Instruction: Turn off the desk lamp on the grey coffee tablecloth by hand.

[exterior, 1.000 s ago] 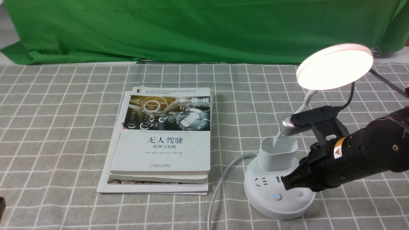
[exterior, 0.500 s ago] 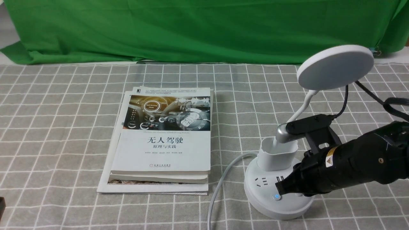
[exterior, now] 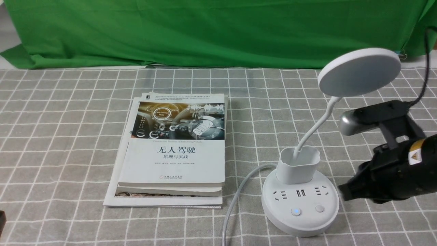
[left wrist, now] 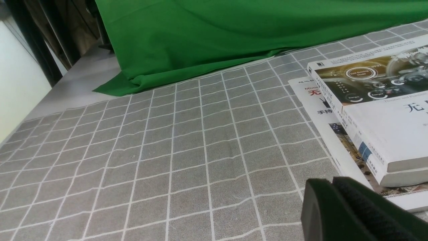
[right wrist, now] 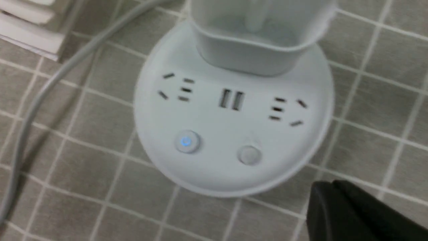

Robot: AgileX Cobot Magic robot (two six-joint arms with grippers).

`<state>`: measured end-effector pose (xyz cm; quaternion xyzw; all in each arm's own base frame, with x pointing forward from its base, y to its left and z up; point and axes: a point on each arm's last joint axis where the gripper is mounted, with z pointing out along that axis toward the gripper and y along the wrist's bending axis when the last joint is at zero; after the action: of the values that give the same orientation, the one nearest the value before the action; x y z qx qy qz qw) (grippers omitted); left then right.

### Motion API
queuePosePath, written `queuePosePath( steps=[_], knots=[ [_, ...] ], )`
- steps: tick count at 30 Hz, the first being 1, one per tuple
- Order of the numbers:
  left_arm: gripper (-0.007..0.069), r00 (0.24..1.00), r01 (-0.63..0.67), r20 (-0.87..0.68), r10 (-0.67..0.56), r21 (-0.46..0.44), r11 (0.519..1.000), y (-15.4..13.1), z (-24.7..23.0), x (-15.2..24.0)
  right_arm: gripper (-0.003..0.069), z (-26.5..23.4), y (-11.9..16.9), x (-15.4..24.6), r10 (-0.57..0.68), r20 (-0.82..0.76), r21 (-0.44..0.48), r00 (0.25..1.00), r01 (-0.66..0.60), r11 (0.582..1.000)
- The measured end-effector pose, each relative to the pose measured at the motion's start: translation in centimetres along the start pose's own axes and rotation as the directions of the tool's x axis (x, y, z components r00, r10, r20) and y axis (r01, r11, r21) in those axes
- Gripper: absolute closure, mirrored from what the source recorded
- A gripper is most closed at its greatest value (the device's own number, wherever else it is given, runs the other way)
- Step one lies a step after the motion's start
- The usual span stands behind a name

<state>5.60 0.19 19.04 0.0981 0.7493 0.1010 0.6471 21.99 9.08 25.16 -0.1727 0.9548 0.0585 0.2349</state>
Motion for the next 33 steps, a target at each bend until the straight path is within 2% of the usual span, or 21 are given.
queuePosePath(
  steps=[3, 6, 7, 8, 10, 12, 15, 22, 33],
  knots=[
    [0.0606, 1.000, 0.001, 0.000, -0.001, 0.000, 1.000, 0.0, 0.0, 0.0, 0.0625, -1.5, -2.9, 1.4, 0.110, 0.042, 0.058, 0.993, -0.113, 0.992],
    [0.0606, 1.000, 0.001, 0.000, -0.001, 0.000, 1.000, 0.0, 0.0, 0.0, 0.0625, -3.1, -3.8, 2.6, 0.155, 0.174, 0.053, 0.972, -0.167, 0.985],
    [0.0606, 1.000, 0.001, 0.000, -0.001, 0.000, 1.000, 0.0, 0.0, 0.0, 0.0625, -5.1, -3.5, 3.8, 0.130, 0.349, 0.035, 0.928, -0.151, 0.988],
    [0.0606, 1.000, 0.001, 0.000, -0.001, 0.000, 1.000, 0.0, 0.0, 0.0, 0.0625, -5.8, -3.3, 4.2, 0.118, 0.411, 0.030, 0.904, -0.142, 0.989],
    [0.0606, 1.000, 0.001, 0.000, -0.001, 0.000, 1.000, 0.0, 0.0, 0.0, 0.0625, -7.7, -2.9, 6.1, 0.023, 0.599, 0.082, 0.800, -0.090, 0.993],
    [0.0606, 1.000, 0.001, 0.000, -0.001, 0.000, 1.000, 0.0, 0.0, 0.0, 0.0625, -8.5, -2.7, 8.0, -0.059, 0.690, 0.150, 0.721, -0.063, 0.987],
    [0.0606, 1.000, 0.001, 0.000, -0.001, 0.000, 1.000, 0.0, 0.0, 0.0, 0.0625, -8.5, -2.5, 10.4, -0.108, 0.757, 0.195, 0.644, -0.064, 0.979],
    [0.0606, 1.000, 0.001, 0.000, -0.001, 0.000, 1.000, 0.0, 0.0, 0.0, 0.0624, -9.5, -1.9, 13.1, -0.029, 0.856, 0.116, 0.516, -0.138, 0.984],
    [0.0606, 1.000, 0.001, 0.000, -0.001, 0.000, 1.000, 0.0, 0.0, 0.0, 0.0621, -9.6, -1.9, 13.3, -0.019, 0.865, 0.105, 0.501, -0.145, 0.984]
  ],
)
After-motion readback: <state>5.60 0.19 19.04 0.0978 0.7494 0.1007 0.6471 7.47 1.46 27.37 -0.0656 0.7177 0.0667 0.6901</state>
